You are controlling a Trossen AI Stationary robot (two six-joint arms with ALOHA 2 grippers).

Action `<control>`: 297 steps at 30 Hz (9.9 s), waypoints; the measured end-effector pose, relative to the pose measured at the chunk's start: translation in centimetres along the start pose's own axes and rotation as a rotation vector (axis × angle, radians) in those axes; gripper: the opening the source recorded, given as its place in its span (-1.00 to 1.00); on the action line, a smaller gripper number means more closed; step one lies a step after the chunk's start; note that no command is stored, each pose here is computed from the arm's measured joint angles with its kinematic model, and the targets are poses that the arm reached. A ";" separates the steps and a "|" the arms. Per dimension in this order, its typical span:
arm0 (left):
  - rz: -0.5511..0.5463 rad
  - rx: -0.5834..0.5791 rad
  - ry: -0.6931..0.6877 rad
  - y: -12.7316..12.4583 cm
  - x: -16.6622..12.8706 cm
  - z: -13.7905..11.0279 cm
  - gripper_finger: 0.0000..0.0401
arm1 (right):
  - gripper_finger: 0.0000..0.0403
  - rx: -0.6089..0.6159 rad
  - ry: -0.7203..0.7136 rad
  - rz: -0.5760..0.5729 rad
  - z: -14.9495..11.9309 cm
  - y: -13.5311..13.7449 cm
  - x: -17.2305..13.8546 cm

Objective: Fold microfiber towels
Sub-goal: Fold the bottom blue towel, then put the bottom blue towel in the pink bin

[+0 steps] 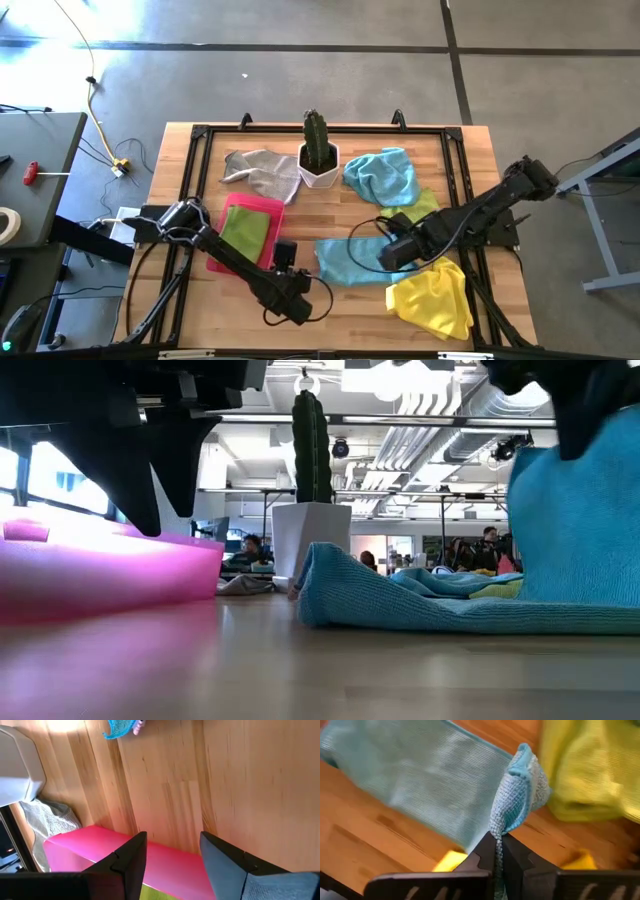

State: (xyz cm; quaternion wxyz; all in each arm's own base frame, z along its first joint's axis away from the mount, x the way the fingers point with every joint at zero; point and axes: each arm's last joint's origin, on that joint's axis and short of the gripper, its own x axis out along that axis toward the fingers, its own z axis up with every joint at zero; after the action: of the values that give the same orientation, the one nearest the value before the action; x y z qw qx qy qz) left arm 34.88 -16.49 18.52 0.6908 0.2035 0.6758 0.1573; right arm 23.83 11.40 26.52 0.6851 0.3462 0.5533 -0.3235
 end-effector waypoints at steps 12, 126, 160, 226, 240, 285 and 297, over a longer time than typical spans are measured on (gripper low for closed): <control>0.030 0.068 -0.037 -1.4 -0.8 -0.7 -0.14 | -0.99 -0.014 -0.033 0.036 4.0 5.6 3.9; -0.482 -0.255 -0.166 6.0 3.7 6.0 -0.14 | -0.10 -0.342 -1.111 0.655 -0.8 -13.0 8.3; -0.141 -0.838 -0.352 2.5 0.3 4.9 -0.02 | -0.10 -0.265 -1.020 0.665 -1.2 -14.2 10.0; -0.691 -1.625 -0.389 3.8 10.4 2.7 0.49 | -0.10 -0.396 -0.919 0.468 -1.6 -15.0 12.1; -0.635 -1.462 -0.361 4.4 11.4 2.5 -0.52 | -0.10 -0.397 -0.918 0.467 -1.6 -15.0 12.1; -0.283 0.228 0.249 6.4 -3.1 -9.1 -0.95 | -0.10 -0.434 -0.886 0.407 -1.7 -15.4 12.6; -0.182 0.263 0.255 10.6 -0.8 -7.8 -0.94 | -0.10 -0.434 -0.886 0.407 -1.7 -15.4 12.6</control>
State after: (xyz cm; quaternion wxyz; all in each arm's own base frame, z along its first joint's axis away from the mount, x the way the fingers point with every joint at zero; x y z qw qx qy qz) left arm 27.68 -7.12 24.44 0.5784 0.2085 0.7881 0.0289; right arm 12.43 3.58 12.08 0.9579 0.1269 0.1868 -0.1773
